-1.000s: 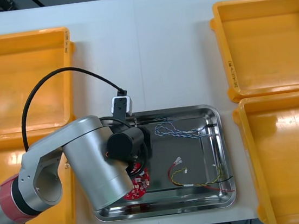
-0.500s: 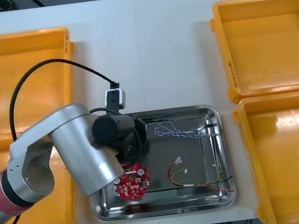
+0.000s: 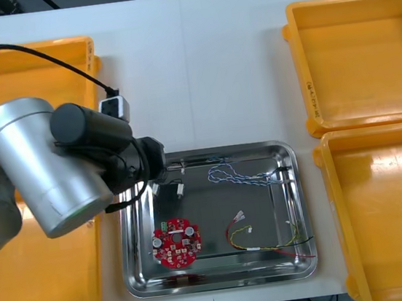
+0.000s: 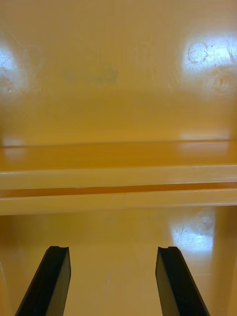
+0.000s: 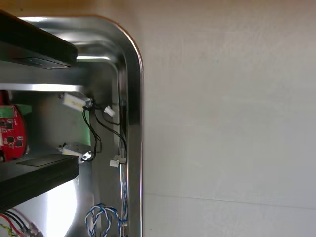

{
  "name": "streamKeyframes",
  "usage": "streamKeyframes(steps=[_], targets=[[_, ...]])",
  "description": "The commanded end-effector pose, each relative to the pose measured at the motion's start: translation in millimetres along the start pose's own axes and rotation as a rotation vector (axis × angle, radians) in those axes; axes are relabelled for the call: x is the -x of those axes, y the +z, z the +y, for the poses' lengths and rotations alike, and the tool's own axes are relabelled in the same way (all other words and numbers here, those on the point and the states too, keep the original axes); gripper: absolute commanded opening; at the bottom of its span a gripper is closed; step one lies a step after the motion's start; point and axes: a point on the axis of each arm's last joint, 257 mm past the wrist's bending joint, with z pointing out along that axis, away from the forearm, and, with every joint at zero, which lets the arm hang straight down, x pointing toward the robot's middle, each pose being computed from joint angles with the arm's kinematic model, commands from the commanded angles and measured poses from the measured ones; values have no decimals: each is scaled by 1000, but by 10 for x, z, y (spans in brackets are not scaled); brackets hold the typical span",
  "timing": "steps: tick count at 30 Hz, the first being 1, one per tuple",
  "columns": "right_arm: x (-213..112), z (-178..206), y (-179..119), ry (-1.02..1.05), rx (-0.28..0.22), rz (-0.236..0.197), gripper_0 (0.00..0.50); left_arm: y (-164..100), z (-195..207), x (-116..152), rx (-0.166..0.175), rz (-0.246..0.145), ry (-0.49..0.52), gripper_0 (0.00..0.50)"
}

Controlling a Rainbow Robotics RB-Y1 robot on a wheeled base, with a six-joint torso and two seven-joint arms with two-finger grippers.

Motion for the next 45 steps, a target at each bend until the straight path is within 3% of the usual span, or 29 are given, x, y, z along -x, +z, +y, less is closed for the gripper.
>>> streamKeyframes(steps=[1,5,9,24,32,45], targets=[[94,-167,-178,-29,-44,-41,500,-355,199,331,17,-56,72,500],[94,-167,-178,-29,-44,-41,500,-465,374,404,39,-45,66,500],[94,-167,-178,-29,-44,-41,500,-602,660,460,93,-18,105,500],[94,-167,-178,-29,-44,-41,500,-887,1429,404,130,51,154,500],[94,-167,-178,-29,-44,-41,500,-1072,1901,267,181,112,198,500],[94,-167,-178,-29,-44,-41,500,-1159,2399,205,175,165,215,500]])
